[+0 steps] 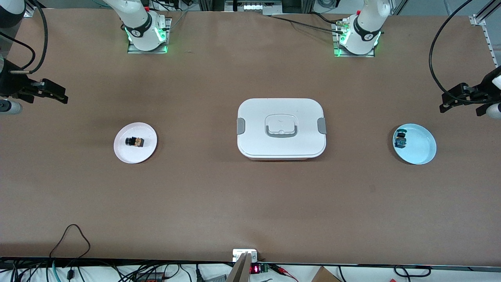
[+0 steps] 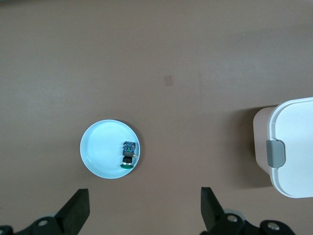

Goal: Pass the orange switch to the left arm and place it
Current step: 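Move the right gripper toward the white plate with the orange switch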

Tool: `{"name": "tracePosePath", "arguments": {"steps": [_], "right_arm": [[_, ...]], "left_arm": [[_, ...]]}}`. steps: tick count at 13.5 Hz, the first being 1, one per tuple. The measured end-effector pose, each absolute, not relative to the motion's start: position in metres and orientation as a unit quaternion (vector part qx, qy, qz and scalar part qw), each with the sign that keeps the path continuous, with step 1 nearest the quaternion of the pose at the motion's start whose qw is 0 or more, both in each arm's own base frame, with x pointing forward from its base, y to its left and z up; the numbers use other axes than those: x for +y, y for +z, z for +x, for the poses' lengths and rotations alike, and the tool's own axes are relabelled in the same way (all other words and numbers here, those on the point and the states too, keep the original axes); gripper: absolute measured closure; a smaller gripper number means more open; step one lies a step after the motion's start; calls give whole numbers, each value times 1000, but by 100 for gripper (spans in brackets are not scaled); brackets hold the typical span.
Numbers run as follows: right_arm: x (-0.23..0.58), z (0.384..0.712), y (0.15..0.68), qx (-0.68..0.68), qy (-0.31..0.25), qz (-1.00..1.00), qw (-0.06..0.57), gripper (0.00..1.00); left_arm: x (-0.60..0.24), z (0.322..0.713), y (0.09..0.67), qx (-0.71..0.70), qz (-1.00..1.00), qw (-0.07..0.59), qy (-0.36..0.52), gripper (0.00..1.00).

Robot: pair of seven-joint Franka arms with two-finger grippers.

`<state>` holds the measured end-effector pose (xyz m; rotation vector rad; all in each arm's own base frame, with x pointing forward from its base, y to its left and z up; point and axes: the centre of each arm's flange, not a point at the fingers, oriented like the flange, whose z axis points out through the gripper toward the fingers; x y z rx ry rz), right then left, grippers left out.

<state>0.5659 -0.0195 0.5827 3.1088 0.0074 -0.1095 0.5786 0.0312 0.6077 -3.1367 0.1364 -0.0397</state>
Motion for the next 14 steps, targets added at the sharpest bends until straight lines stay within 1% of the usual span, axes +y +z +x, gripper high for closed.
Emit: {"name": "tracePosePath", "arguments": {"steps": [9, 14], "right_arm": [[-21, 566, 581, -1, -38, 999, 16, 0], [-18, 577, 551, 2, -65, 998, 17, 0]], "left_arm": [[31, 579, 607, 43, -999, 1, -10, 0], [24, 577, 605, 50, -999, -1, -2, 0]]}}
